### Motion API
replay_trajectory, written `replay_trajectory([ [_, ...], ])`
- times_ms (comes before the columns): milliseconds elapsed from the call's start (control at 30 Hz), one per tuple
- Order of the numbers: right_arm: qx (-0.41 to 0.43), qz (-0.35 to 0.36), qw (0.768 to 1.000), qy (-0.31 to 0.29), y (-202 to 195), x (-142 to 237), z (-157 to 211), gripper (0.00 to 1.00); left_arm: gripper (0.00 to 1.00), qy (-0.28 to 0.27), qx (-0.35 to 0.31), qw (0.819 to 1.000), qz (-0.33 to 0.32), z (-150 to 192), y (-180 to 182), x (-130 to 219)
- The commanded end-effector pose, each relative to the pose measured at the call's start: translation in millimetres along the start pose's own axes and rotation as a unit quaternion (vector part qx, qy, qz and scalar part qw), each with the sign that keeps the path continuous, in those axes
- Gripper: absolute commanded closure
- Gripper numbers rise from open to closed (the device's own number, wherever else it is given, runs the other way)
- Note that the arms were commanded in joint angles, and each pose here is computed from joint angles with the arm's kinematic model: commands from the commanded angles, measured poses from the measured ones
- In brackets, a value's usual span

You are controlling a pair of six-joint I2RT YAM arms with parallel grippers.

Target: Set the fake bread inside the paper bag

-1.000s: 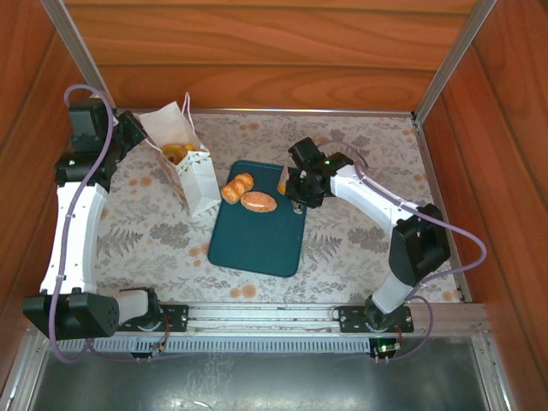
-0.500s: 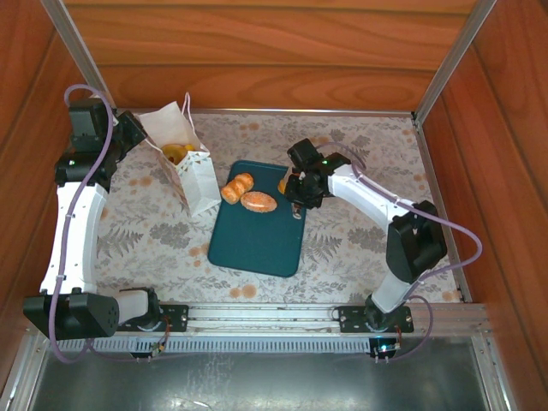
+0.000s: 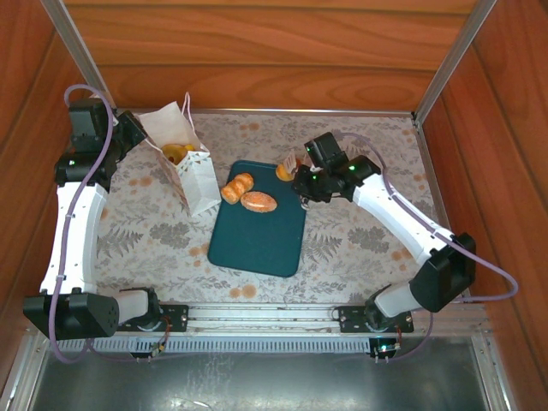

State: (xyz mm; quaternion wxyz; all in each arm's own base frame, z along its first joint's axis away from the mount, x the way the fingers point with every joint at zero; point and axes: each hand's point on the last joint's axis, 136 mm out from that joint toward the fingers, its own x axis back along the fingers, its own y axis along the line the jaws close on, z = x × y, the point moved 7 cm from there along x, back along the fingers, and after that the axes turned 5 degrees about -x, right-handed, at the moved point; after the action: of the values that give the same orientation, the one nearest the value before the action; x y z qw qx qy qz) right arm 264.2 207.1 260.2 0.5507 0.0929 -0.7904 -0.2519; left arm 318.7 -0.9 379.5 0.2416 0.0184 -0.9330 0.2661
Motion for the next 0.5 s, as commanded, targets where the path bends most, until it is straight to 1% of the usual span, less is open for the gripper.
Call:
replay_trajectory([
  [0,0.015,-0.064,0.998,-0.017,15.9,20.6,-3.2,0.74,1.00,-0.008,0.000,1.000,0.010,-1.1,-4.4,3.1],
  [167,0.037,-0.112,0.993,-0.021,39.7,41.4,-0.7,0.75,1.00,-0.009,0.002,1.000,0.010,-1.2,-4.3,3.1],
  [267,0.061,-0.142,0.988,-0.026,61.0,55.8,3.3,0.75,1.00,-0.007,0.002,1.000,0.009,-0.9,-3.9,2.2],
  [467,0.113,-0.209,0.970,-0.045,109.5,92.3,13.0,0.75,1.00,-0.010,0.001,1.000,0.010,-2.8,-4.8,3.2],
])
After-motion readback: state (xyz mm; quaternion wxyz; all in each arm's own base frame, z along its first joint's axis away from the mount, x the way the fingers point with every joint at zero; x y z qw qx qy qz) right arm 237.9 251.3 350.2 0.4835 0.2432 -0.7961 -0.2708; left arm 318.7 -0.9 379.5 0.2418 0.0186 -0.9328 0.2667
